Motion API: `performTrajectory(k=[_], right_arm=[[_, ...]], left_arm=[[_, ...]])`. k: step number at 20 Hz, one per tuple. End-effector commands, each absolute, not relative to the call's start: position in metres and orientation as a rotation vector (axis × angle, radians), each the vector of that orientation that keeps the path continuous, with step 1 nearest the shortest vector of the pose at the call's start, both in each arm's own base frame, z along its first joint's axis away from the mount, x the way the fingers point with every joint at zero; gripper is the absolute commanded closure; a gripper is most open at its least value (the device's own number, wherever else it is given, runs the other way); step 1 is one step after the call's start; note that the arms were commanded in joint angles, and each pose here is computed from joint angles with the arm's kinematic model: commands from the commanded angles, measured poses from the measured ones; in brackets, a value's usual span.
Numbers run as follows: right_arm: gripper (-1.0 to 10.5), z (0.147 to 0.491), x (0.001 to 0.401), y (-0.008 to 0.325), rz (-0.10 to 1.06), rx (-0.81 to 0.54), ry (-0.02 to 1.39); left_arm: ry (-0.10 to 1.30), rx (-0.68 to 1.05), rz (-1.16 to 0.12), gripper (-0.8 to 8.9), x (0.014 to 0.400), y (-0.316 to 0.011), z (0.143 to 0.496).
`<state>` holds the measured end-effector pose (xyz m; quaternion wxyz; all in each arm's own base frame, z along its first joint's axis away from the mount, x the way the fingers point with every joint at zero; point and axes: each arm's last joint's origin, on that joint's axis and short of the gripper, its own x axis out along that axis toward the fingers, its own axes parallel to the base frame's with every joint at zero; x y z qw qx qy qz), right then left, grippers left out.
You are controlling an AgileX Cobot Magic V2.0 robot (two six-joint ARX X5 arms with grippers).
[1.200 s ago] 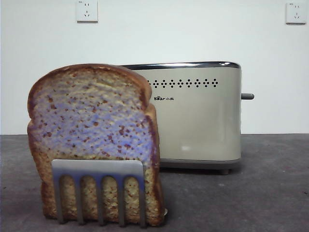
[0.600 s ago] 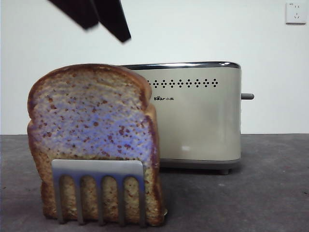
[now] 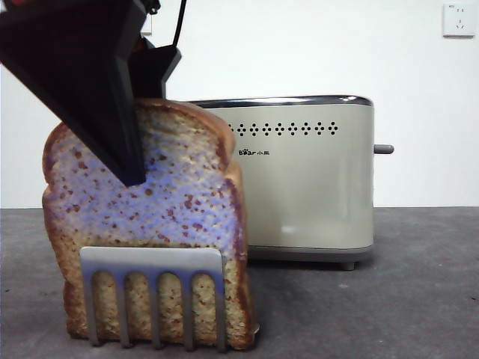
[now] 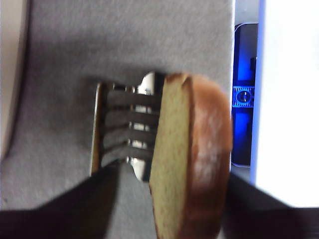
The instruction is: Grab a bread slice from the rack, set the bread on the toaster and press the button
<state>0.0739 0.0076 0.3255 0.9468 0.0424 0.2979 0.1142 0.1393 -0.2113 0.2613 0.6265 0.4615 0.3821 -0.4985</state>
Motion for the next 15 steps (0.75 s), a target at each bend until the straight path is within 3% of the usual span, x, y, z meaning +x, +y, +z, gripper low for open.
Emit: performTrajectory(k=[1, 7, 15], right_arm=[[9.5, 0.326, 0.073, 0.008, 0.245, 0.056, 0.610], [9.5, 0.325, 0.073, 0.008, 0.253, 0.029, 0.608], [9.5, 0.325, 0.073, 0.008, 0.253, 0.030, 0.608]], left_arm=[[0.897, 1.106, -1.165, 8.27, 0.139, -0.208, 0.258], [0.826, 1.122, -1.189, 8.23, 0.136, -0.208, 0.273], [0.601, 1.233, -1.129, 8.23, 0.128, -0.195, 0.336]])
